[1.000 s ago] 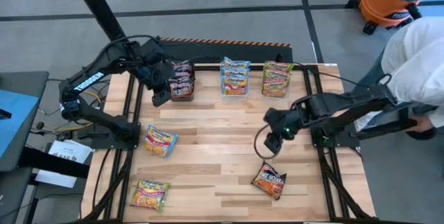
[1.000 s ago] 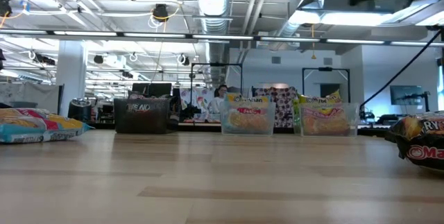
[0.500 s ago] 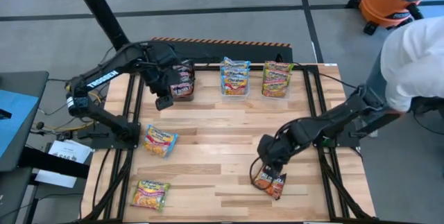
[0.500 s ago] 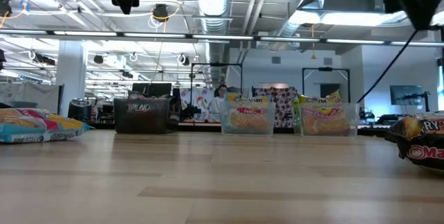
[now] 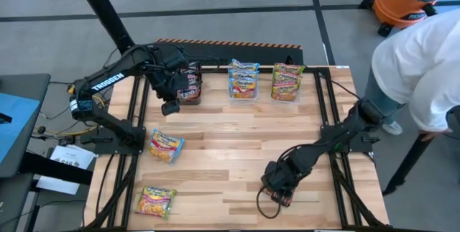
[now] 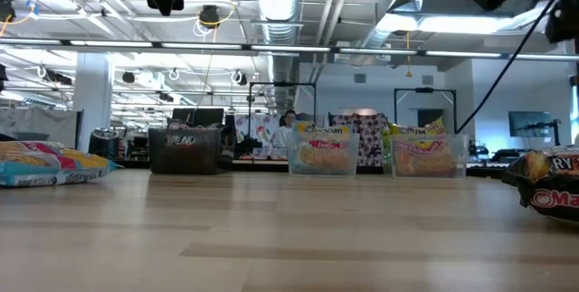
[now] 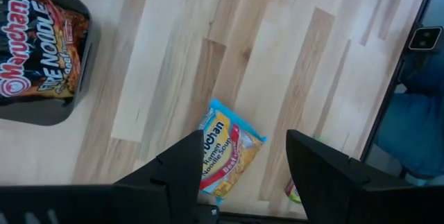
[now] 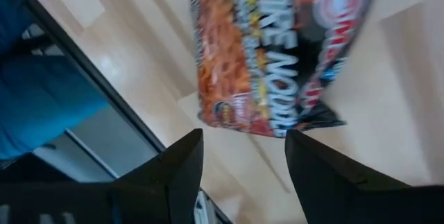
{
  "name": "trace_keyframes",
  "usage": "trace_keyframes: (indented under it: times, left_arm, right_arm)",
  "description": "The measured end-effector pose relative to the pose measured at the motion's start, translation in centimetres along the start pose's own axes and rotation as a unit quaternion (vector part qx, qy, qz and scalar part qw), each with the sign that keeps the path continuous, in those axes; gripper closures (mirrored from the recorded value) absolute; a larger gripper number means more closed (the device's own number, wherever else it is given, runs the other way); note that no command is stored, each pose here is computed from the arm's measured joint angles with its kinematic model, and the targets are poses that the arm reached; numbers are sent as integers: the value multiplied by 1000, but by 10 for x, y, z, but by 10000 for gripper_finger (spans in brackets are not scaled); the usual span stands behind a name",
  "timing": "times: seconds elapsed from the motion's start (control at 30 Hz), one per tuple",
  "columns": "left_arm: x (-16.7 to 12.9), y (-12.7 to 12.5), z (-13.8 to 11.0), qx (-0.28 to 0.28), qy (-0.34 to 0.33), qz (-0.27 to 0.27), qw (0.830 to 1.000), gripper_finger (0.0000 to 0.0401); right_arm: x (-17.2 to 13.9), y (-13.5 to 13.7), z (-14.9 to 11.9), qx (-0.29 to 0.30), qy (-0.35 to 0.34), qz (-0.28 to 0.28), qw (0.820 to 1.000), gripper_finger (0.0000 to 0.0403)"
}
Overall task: Sort Maruchan noodles
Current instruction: Put the black noodle pack into the black bin
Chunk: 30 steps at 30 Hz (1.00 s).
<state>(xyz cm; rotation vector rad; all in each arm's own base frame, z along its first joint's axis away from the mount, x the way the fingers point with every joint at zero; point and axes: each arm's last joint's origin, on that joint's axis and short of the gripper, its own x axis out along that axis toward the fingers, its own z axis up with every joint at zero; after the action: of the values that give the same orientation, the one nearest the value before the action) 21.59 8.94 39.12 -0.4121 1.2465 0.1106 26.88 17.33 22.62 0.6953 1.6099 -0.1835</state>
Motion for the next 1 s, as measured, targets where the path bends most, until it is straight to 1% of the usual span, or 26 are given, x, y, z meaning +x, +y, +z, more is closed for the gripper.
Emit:
trace_keyframes:
  times: [0.17, 0.33, 0.5, 0.87, 0.93, 1.0]
  left_arm:
    - [0, 0, 0, 12, 0, 0, 1000, 211]
    - [0, 0, 0, 15, 0, 1, 1000, 211]
    - [0, 0, 0, 15, 0, 8, 1000, 211]
    - [0, 1, 0, 15, 1, 21, 1000, 211]
    - [0, 1, 0, 18, 1, 22, 1000, 211]
    - [0, 1, 0, 24, 1, 21, 999, 211]
  right_arm:
    - [21, 10, 0, -6, 18, 6, 1000, 175]
    - [36, 14, -2, -3, 25, -11, 1000, 175]
    - [46, 13, 3, 25, 5, -35, 999, 175]
    - [81, 9, 16, 53, 20, -88, 995, 175]
    - [85, 8, 19, 71, 24, -94, 993, 181]
    - [86, 7, 19, 77, 26, -94, 992, 197]
